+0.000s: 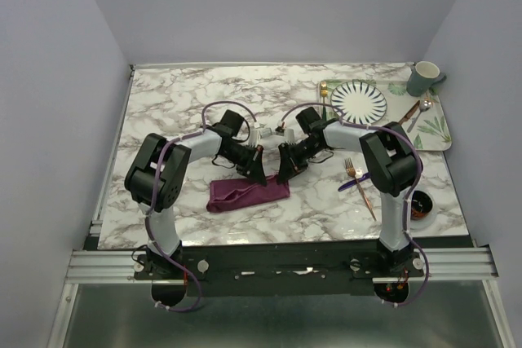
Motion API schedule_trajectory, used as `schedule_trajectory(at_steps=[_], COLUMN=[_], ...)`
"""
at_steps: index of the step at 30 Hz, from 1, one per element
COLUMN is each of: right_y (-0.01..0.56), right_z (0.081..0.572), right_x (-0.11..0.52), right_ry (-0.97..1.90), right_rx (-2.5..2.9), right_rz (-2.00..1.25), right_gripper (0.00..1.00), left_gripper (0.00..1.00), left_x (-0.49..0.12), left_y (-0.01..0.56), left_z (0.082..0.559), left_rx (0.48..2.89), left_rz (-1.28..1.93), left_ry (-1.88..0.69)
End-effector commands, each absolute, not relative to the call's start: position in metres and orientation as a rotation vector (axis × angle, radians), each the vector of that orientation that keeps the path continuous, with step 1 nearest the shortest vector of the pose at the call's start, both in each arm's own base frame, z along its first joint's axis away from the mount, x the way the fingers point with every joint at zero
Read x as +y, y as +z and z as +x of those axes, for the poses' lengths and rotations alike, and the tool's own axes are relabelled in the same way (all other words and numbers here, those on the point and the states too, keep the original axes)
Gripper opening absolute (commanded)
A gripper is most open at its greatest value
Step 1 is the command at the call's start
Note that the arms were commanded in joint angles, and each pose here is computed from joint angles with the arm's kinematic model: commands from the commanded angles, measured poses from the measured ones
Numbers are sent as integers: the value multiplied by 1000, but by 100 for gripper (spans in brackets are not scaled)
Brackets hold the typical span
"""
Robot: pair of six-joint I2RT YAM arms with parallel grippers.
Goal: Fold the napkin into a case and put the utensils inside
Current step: Pick up the top corner of the smaller rectangle folded napkin from the folded napkin.
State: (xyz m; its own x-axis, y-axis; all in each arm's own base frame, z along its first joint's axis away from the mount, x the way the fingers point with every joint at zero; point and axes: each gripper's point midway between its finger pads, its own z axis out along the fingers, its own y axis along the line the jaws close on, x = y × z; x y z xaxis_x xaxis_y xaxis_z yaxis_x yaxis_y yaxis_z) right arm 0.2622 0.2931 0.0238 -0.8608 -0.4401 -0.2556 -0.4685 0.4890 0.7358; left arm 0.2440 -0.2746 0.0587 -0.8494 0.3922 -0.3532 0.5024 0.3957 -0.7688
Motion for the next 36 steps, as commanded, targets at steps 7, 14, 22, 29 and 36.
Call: schedule_trajectory(at_steps=[7, 14, 22, 29, 36], right_y=[3, 9, 29, 47, 53], right_z=[263, 262, 261, 271, 270], right_x=[281, 283, 293, 297, 304], right_ry=[1201, 1169, 1157, 1072, 983], right_rx=[2744, 2694, 2572, 2458, 2386], right_rz=[-872, -945, -1025, -1052, -1124], right_gripper=[32, 32, 28, 27, 27], left_gripper=[0, 0, 0, 0, 0], left_x=[-246, -239, -249, -251, -252], left_y=[38, 31, 37, 37, 35], left_z=[214, 206, 214, 216, 218], left_rx=[2782, 2833, 2787, 2778, 2793], left_rz=[682, 663, 662, 677, 668], left_ry=[-1351, -1352, -1426, -1441, -1450])
